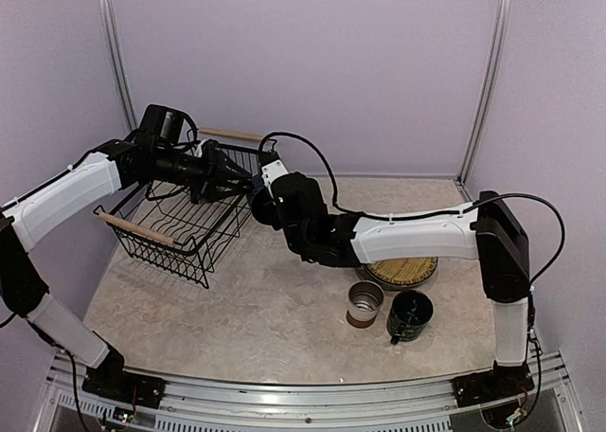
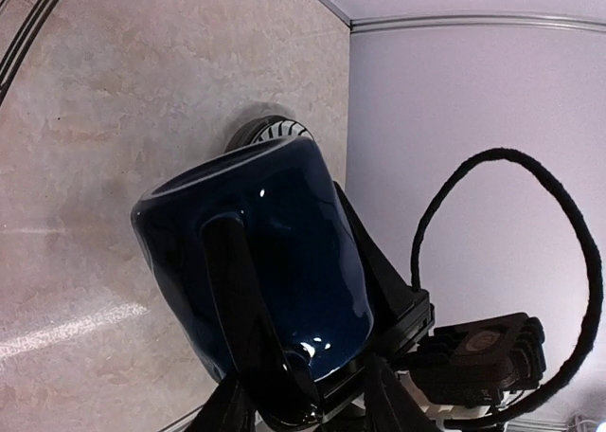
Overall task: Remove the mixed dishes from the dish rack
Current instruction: Pass from the left arm to the right
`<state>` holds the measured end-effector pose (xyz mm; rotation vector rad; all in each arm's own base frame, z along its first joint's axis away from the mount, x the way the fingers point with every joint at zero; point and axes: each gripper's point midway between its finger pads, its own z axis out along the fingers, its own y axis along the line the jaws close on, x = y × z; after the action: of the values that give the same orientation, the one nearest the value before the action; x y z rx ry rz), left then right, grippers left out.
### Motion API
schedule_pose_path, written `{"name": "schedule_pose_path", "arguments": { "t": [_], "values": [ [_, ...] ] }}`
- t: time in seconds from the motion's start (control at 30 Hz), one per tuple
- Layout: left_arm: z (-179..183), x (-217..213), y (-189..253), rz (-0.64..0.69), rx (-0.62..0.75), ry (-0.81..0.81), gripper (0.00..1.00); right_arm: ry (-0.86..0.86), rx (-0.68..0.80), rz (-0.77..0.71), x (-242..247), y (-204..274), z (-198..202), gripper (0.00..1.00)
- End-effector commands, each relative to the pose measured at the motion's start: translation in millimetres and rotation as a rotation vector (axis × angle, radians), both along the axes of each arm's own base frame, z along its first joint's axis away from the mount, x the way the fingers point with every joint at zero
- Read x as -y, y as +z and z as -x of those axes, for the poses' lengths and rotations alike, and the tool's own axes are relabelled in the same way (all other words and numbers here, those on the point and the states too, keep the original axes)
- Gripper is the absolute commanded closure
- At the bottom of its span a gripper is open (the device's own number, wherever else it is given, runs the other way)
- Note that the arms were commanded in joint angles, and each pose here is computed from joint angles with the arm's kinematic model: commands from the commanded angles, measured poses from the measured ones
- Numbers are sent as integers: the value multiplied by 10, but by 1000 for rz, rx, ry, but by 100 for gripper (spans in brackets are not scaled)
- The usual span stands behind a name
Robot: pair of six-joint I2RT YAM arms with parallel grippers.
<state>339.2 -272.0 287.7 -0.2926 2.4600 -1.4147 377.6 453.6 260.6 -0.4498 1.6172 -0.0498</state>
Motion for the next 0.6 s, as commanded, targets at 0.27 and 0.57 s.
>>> {"name": "schedule_pose_path", "arguments": {
  "t": [0.27,0.57],
  "values": [
    [-35,-86,358,-28,279,-65,19,5,-65,-93,277,118,153,100],
    [-92,-467,719,-191,486,-26,2,27,-181,-119,448,-69,307,100]
  ]
}}
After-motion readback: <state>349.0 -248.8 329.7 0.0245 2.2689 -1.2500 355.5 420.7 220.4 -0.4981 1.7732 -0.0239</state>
